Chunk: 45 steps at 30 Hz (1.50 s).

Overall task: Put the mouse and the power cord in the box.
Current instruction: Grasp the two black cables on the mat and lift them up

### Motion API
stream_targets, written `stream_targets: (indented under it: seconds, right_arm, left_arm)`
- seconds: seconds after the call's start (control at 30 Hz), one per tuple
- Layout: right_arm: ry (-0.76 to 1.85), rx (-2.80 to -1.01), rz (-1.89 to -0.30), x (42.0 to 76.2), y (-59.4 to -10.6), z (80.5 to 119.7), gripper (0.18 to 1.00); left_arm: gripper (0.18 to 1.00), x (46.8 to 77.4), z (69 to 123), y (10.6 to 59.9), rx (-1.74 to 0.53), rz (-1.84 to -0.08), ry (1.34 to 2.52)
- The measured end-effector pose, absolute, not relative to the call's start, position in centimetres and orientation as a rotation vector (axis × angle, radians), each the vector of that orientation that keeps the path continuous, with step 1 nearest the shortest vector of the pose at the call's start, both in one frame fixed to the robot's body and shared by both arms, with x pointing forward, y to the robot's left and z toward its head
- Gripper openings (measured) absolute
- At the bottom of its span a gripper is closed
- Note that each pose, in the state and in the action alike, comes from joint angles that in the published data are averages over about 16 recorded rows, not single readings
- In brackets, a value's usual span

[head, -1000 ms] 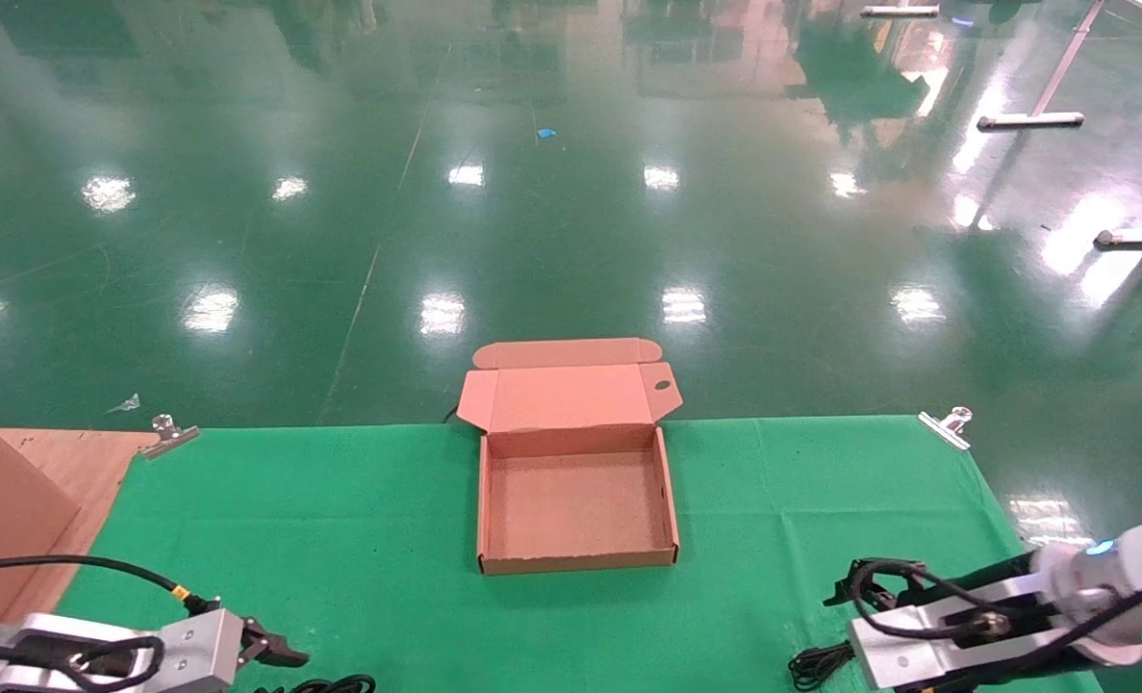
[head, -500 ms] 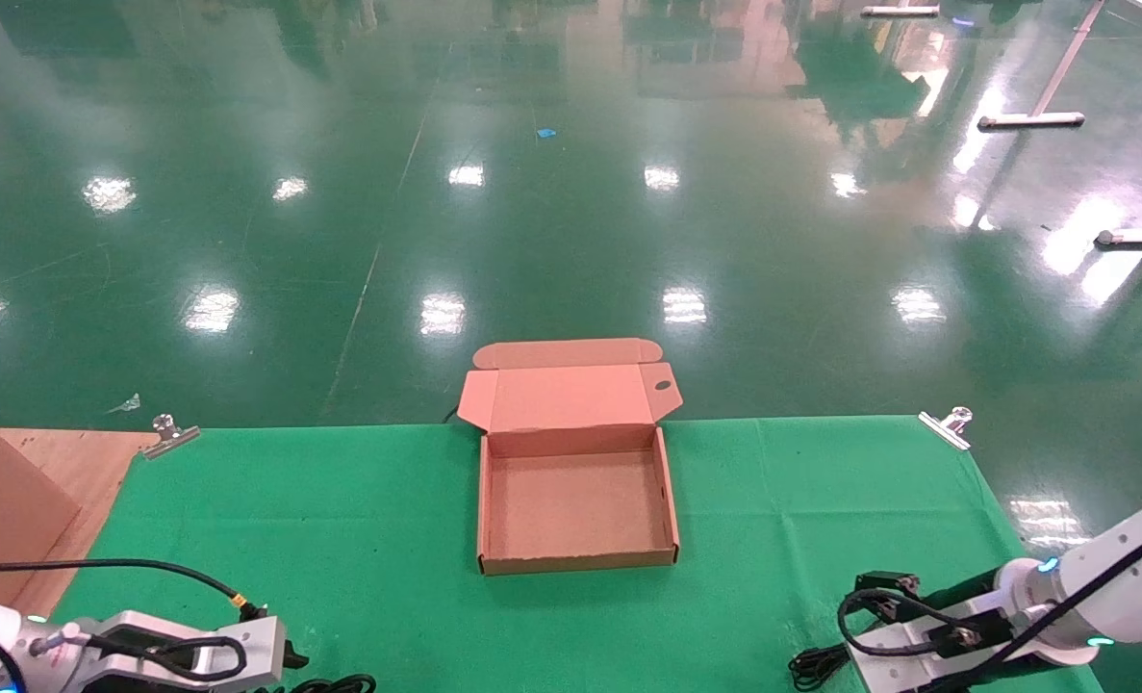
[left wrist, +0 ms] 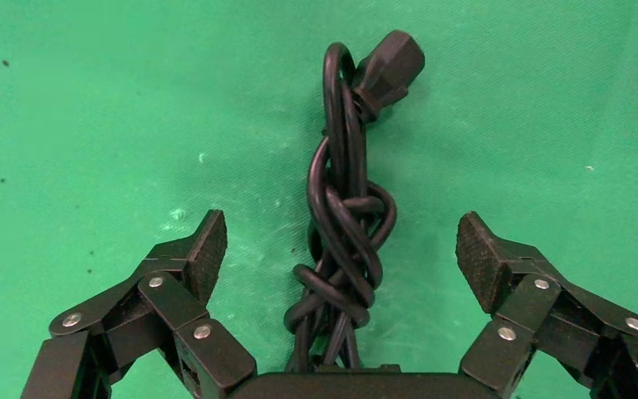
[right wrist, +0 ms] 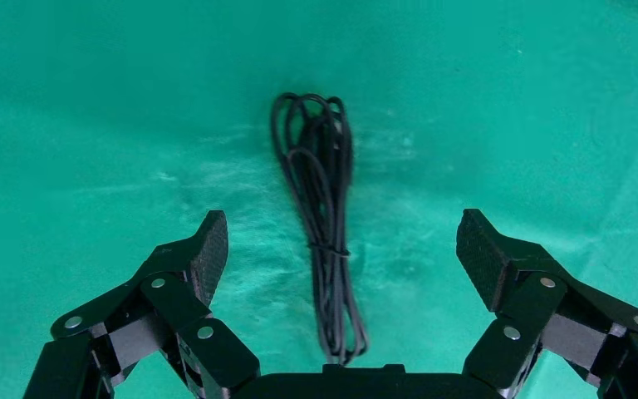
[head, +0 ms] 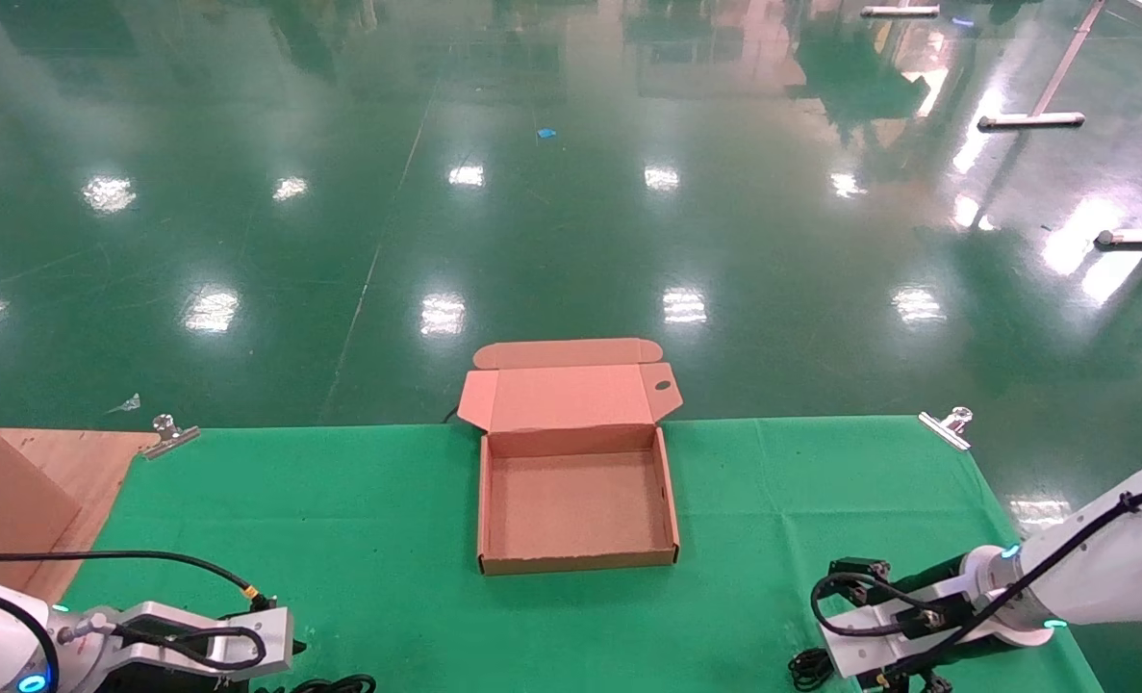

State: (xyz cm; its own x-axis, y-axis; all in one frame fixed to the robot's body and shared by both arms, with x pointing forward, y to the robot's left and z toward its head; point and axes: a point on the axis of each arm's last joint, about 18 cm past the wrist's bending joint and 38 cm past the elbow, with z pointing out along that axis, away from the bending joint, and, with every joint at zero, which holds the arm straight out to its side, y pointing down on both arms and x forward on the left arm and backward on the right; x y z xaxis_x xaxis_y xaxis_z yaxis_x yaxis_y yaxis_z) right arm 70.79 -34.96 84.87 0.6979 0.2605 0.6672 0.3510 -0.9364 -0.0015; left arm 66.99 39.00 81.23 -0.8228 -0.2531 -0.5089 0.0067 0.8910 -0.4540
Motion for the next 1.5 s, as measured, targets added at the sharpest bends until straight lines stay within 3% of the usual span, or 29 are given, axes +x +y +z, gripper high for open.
stream_targets:
  seconds: [0.5,0.9,1.1,1.5]
  right_arm:
    - [-0.506,-2.791,-1.07,71.6,-34.5,84.4,0.996]
    - [-0.504,-2.792,-1.082,71.8,-34.4,84.4,0.91]
    - [-0.502,-2.79,-1.082,71.8,-34.4,84.3,0.821]
    - [-0.491,-2.787,-1.084,71.7,-34.8,84.2,0.568]
  left_arm:
    - [0.999,67.2,81.0,39.8,-0.187,-0.589,2.448]
    - [0.937,67.1,80.9,40.0,-0.181,-0.579,2.445]
    - [0.855,67.1,80.7,40.1,-0.183,-0.573,2.446]
    - [0.599,67.0,80.1,39.8,-0.16,-0.564,2.463]
